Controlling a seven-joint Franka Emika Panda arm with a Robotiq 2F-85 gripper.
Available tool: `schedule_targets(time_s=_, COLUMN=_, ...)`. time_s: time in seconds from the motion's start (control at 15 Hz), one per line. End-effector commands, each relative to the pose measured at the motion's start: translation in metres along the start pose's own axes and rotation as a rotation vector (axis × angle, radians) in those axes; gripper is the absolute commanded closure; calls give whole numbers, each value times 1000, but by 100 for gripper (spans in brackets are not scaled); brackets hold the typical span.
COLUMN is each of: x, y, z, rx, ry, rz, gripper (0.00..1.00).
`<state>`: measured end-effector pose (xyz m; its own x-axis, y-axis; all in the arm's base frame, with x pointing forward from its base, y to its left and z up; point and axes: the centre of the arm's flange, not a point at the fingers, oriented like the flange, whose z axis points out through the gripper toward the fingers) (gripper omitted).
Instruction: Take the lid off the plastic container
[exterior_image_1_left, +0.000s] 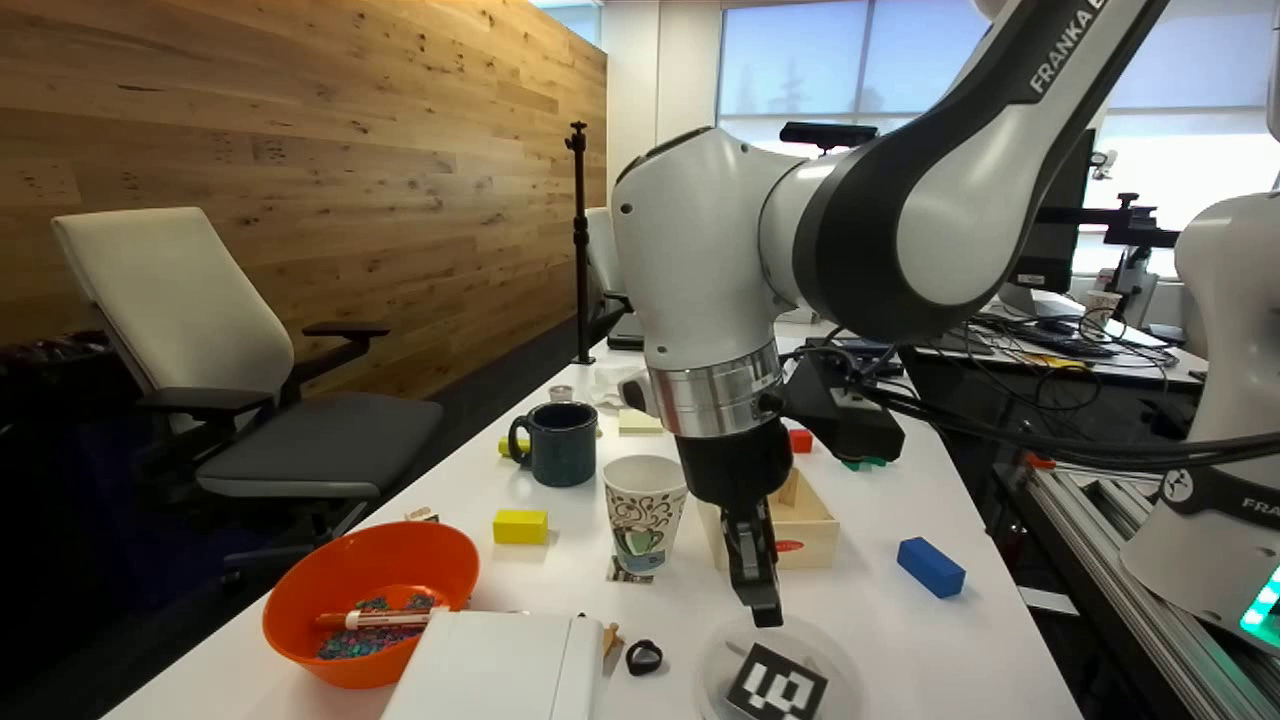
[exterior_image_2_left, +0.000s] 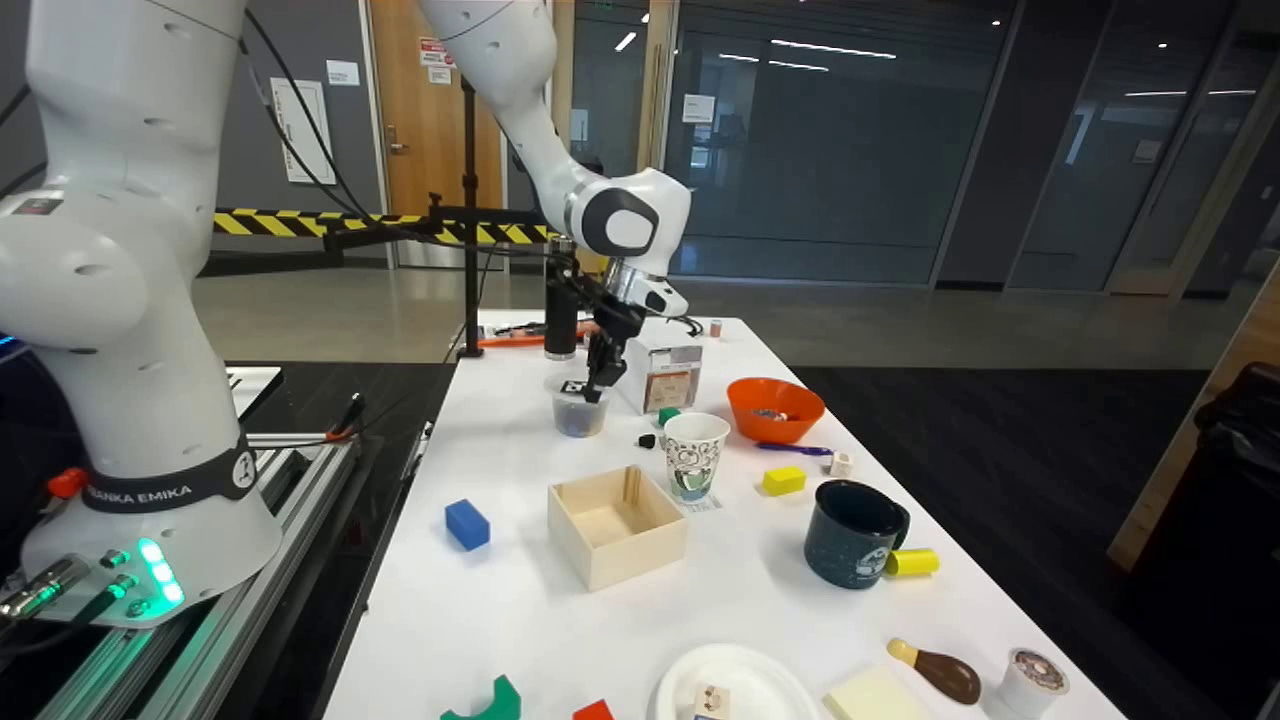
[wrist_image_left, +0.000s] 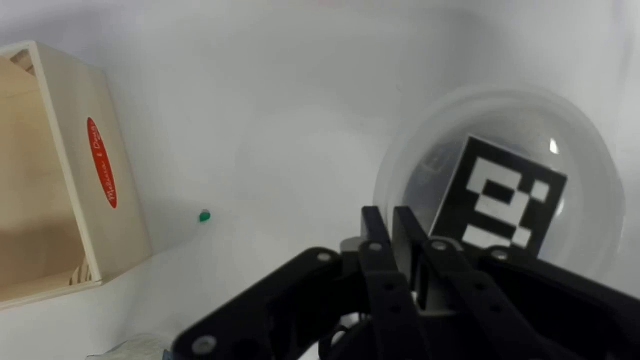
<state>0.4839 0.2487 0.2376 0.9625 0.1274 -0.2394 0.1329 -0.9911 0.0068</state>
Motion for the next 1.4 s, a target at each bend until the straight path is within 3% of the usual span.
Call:
schedule_targets(time_s=0.0, x=-1, y=0, z=0, rx=17, ry=-15, rz=18, gripper=100)
schedule_targets(time_s=0.4, x=-2, y=-4, z=-9, rx=27, ry=-5, rz=4, gripper=99)
schedule_targets(time_s=0.8, x=-4, y=5, z=-41, rx=27, ry=49, rz=22, gripper=99)
schedule_targets(time_s=1.33, x=-8, y=66, z=-59, rx=61, ry=93, rz=167, gripper=99)
